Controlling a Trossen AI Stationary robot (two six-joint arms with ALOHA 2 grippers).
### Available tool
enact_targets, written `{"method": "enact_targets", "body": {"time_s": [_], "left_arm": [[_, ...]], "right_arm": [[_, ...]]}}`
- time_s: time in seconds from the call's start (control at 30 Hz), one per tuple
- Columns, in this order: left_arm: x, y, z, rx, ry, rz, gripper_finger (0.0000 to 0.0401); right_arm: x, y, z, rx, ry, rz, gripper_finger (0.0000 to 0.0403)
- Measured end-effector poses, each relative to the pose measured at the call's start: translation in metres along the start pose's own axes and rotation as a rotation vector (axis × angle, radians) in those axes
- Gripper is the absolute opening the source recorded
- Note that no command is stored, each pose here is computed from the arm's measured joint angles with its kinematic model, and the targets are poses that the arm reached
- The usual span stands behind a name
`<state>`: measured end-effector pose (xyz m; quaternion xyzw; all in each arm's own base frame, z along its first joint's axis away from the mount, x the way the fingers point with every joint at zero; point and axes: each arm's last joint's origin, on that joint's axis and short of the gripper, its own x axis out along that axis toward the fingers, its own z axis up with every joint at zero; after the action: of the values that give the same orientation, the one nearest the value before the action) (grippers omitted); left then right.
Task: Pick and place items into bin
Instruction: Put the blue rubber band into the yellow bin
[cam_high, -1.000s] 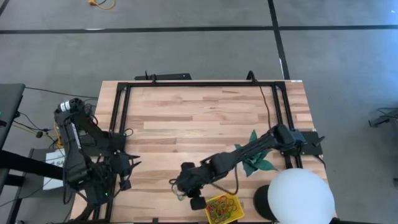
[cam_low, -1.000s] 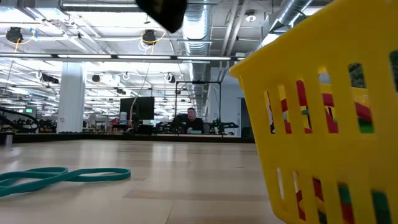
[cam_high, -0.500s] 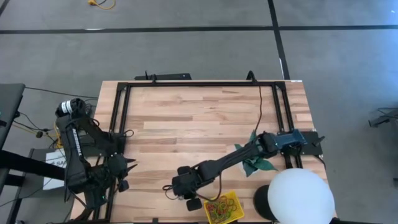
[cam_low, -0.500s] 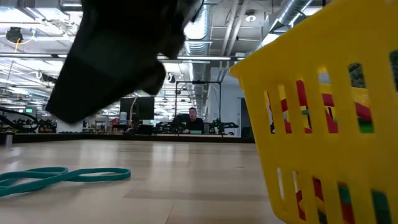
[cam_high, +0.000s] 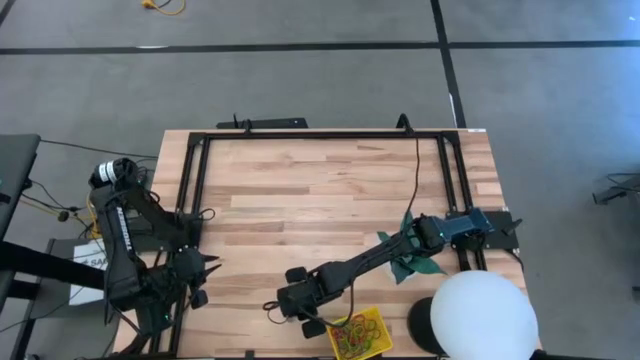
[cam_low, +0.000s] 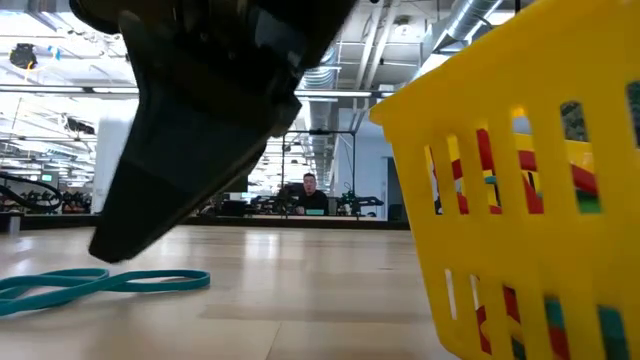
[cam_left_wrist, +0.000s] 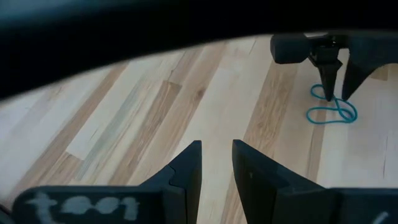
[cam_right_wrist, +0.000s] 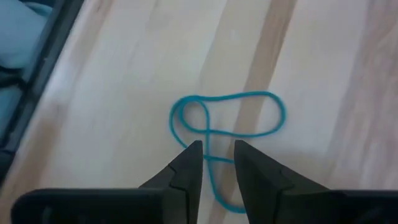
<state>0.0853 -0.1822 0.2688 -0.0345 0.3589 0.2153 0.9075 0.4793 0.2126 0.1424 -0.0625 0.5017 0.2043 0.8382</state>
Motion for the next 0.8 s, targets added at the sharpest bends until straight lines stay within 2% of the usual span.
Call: {"method": "enact_targets", "body": {"time_s": [0.27,0.53,0.8], "left_arm": [[0.0,-0.001,0.0,-0.007,0.001,-0.006,0.008],[0.0,-0.002,0.0,-0.011,0.0,-0.012,0.008],[0.0,-0.002,0.0,-0.018,0.0,-0.019,0.008]], "right_arm": [[0.0,0.001,0.002,-0.025,-0.026,-0.034,0.0088],[0.011,0.011,-0.01,-0.066,0.012,-0.028,0.0088],[0.01,0.004,-0.009,-0.055,0.001,-0.03,0.0082]]}}
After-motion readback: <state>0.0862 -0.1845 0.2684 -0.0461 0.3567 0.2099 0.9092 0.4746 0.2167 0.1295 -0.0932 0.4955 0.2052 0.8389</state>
